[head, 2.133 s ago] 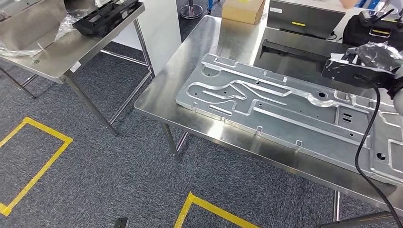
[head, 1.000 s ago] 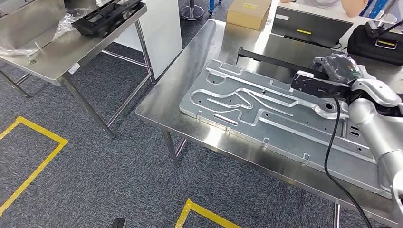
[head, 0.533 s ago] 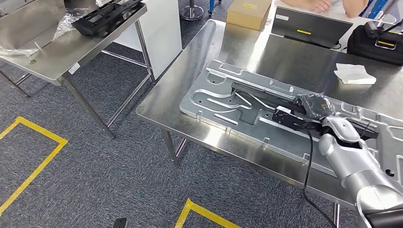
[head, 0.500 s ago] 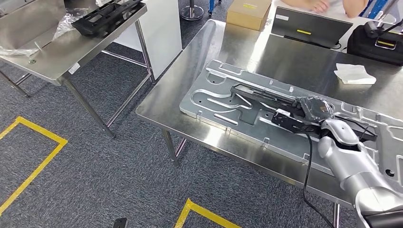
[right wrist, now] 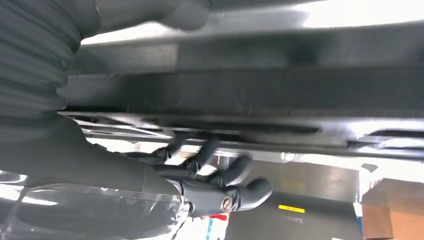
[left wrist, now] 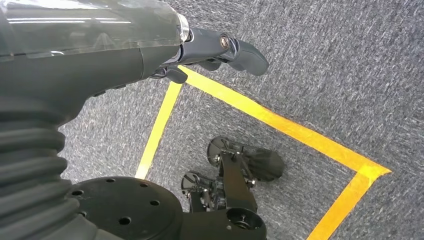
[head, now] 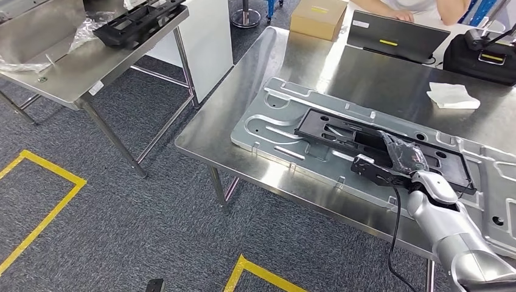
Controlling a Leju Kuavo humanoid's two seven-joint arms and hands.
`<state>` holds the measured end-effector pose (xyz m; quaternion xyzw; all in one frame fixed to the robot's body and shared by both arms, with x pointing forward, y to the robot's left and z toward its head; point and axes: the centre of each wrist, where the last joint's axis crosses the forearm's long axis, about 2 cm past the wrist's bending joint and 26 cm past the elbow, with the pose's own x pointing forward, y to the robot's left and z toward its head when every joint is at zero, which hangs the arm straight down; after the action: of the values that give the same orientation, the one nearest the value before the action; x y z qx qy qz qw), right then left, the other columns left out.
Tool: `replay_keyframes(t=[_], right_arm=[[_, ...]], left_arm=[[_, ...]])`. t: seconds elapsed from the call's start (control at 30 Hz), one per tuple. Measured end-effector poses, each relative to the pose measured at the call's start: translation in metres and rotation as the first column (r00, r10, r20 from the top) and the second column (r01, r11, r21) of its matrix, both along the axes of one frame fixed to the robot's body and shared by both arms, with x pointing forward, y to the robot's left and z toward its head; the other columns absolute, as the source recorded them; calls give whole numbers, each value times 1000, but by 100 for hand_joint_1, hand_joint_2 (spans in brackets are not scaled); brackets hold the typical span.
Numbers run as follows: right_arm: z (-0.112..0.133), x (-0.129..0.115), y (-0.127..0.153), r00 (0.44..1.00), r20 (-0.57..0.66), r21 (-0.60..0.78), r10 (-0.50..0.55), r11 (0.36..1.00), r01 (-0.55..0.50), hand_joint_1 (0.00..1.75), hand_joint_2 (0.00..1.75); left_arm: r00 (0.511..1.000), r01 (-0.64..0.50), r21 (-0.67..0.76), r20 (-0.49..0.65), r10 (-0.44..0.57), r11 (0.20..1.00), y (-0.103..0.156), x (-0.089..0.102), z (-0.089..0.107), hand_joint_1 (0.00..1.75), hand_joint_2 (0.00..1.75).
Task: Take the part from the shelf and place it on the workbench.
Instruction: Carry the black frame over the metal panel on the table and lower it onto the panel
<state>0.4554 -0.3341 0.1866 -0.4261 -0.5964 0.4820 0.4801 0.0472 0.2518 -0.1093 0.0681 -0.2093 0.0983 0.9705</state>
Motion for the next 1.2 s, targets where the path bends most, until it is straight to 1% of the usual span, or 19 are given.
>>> replay_keyframes(t=[0.13, 0.23, 0.27, 0.33, 0.37, 0.4, 0.47, 0.53, 0.57, 0.63, 0.7, 0.73, 0.8, 0.87, 0.9, 1.0, 1.1, 1.17, 1.2], right_arm=[[1, 0, -1, 1000, 7, 10, -4, 1000, 4, 0, 175], [0, 0, -3, 1000, 10, 45, 20, 999, -20, 0, 175], [-1, -1, -3, 999, 6, 90, 45, 995, -45, 0, 175], [-3, -3, -1, 992, 10, 256, 124, 959, -122, 0, 175], [-3, -5, 2, 985, 31, 371, 170, 913, -170, 0, 175], [-3, -7, 5, 976, 65, 485, 208, 848, -213, 0, 175], [3, -14, 13, 950, 181, 684, 254, 662, -307, 0, 175], [18, -25, 20, 907, 335, 783, 255, 460, -419, 0, 175], [27, -32, 23, 878, 413, 794, 242, 376, -477, 0, 175], [46, -48, 27, 814, 540, 775, 216, 251, -580, 0, 175], [62, -66, 29, 743, 637, 725, 207, 167, -668, 0, 175], [67, -75, 30, 706, 677, 695, 208, 137, -706, 0, 175], [77, -95, 31, 612, 761, 610, 218, 84, -788, 0, 175], [84, -114, 33, 525, 819, 529, 232, 50, -847, 0, 175], [87, -122, 34, 496, 836, 501, 237, 41, -864, 0, 175], [93, -140, 35, 446, 860, 453, 247, 31, -891, 0, 175], [99, -158, 37, 396, 864, 397, 310, 61, -916, 0, 175], [98, -172, 41, 379, 854, 371, 358, 93, -924, 0, 87], [94, -178, 43, 390, 841, 375, 375, 115, -920, 0, 44]], left_arm=[[1000, 0, 0, 1, 0, 1000, 0, 0, 0, 0, 0], [1000, -2, 0, 2, 2, 1000, 0, 0, 0, 0, 0], [1000, -2, -1, 2, 2, 1000, 0, 0, 0, 0, 0], [1000, -4, 0, 2, 4, 1000, 0, 0, 0, 0, 0], [1000, -5, 0, 1, 5, 1000, 0, 0, 0, 0, 0], [1000, -7, 1, 0, 7, 1000, 0, 0, 0, 0, 0], [1000, -15, 5, -3, 16, 1000, 0, -1, 0, 0, 0], [1000, -22, 10, -8, 22, 1000, 0, -2, 0, 0, 0], [1000, -24, 13, -10, 24, 1000, 0, -2, 0, 0, 0], [1000, -27, 18, -13, 28, 999, 0, -4, 0, 0, 0], [999, -37, 20, -15, 37, 999, 0, -5, 0, 0, 0], [999, -41, 20, -15, 42, 999, 0, -5, 0, 0, 0], [999, -48, 21, -13, 48, 999, -1, -6, 0, 0, 0], [998, -54, 22, -12, 54, 998, -1, -6, -1, 0, 0], [998, -57, 21, -11, 57, 998, -1, -6, -1, 0, 0], [998, -60, 21, -8, 60, 998, -1, -6, -1, 0, 0], [998, -70, 23, -4, 70, 997, -1, -6, -1, 0, 0], [997, -83, 26, -2, 83, 996, -1, -6, -1, 0, 0], [996, -92, 24, 0, 92, 996, -1, -6, -1, 0, 0]])
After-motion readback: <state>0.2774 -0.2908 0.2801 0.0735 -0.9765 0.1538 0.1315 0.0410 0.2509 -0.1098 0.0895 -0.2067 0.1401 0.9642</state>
